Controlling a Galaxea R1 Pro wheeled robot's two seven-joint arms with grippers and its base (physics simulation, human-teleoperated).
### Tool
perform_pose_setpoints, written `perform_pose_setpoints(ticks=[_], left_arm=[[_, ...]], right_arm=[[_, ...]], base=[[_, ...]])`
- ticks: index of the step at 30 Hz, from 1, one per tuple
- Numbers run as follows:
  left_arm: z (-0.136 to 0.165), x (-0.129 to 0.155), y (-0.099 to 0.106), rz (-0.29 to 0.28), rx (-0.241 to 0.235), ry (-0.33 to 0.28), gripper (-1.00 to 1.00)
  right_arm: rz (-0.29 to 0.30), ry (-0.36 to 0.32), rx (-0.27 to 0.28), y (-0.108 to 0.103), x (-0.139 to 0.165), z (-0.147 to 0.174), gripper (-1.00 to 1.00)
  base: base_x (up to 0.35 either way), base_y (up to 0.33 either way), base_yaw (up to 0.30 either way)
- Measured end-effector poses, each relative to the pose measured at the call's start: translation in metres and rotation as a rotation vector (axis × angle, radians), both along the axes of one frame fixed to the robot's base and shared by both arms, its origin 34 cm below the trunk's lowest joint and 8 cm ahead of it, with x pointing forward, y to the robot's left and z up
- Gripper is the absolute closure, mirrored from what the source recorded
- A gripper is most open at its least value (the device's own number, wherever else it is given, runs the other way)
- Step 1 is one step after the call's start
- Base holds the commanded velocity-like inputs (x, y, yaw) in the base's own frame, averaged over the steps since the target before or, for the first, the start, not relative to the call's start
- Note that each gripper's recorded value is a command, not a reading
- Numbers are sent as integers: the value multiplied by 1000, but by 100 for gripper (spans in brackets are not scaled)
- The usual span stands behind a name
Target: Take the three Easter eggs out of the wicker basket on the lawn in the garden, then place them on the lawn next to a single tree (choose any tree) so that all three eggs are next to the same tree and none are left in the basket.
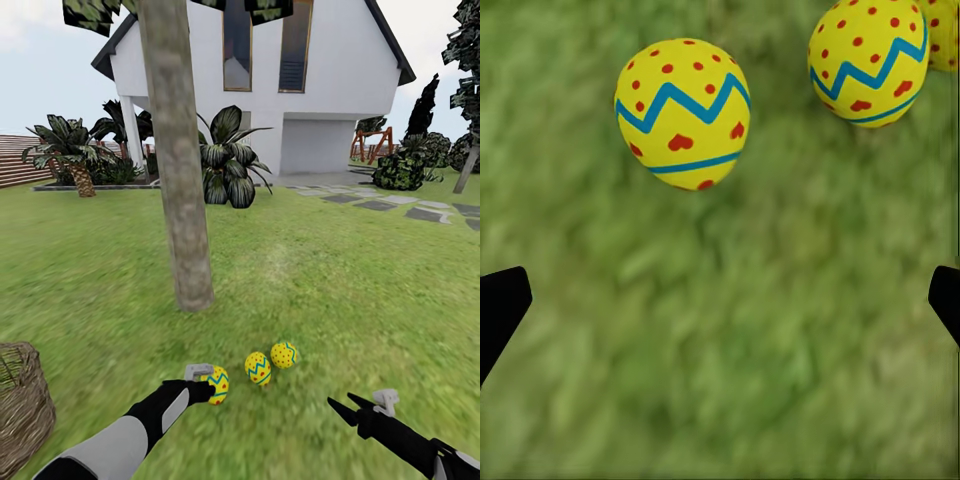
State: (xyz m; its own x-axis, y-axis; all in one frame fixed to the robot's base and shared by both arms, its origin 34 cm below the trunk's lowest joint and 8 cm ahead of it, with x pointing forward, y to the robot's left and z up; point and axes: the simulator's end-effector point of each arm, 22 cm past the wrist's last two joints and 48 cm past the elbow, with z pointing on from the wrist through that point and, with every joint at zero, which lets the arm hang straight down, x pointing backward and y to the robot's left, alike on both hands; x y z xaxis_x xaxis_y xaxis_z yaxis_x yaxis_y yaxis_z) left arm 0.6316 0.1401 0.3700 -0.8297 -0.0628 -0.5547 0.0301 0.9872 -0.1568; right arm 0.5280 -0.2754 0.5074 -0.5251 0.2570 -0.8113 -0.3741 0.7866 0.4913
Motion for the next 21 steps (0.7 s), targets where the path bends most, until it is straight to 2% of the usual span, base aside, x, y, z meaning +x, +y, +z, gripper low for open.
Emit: perform_pose_setpoints(ticks=[6,21], left_arm=[[15,5,0,2,0,-15,-100],[49,17,2,6,6,-32,-100]], right_arm=[[0,-34,-20,-2,6,17,-100],[-7,-42,-34,-7,14,50,-100]], base=[[0,0,0],[0,0,0]])
